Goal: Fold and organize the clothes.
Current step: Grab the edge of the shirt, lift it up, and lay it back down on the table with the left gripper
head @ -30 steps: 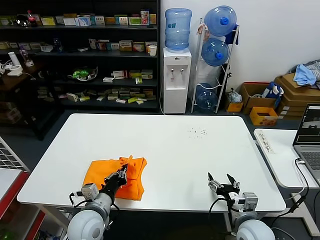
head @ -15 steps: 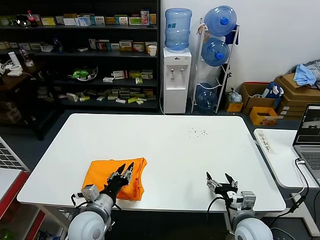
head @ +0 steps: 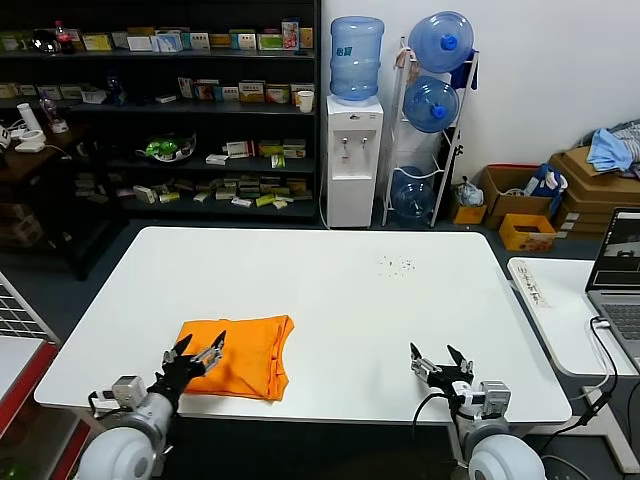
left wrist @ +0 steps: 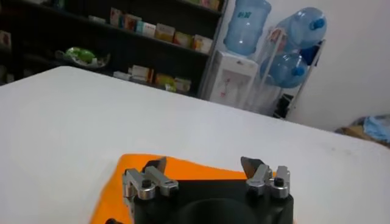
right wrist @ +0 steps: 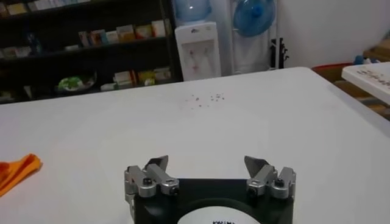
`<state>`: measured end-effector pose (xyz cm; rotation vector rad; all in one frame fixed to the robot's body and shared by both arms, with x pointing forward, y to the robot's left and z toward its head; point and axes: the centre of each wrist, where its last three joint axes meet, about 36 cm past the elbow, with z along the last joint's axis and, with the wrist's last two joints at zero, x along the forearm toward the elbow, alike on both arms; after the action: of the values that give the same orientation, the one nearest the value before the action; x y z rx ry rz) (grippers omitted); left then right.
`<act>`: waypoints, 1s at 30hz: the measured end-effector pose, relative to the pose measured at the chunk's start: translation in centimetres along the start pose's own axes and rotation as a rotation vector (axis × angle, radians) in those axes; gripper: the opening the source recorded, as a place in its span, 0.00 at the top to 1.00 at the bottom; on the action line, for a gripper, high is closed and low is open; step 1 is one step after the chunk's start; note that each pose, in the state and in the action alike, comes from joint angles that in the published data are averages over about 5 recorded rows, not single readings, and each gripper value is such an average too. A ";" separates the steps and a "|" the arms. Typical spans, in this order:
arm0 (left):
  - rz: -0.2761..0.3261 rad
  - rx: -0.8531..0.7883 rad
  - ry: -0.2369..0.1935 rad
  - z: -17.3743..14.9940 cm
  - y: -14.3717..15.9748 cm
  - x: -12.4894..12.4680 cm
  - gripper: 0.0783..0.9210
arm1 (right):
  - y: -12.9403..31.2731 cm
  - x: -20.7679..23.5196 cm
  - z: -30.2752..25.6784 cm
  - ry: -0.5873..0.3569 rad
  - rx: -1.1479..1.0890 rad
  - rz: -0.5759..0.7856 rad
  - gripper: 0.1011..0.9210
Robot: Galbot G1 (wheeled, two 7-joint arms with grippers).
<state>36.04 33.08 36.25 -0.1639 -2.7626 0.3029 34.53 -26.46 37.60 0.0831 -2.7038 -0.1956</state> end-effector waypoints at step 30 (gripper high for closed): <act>-0.034 -0.087 0.080 1.1 6.6 -1.0 0.47 | -0.3 0.5 -0.4 -0.006 0.004 0.004 0.12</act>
<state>37.04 39.15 33.40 -0.1481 -2.6970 0.1640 34.30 -26.83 38.16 0.0781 -2.7100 -0.1891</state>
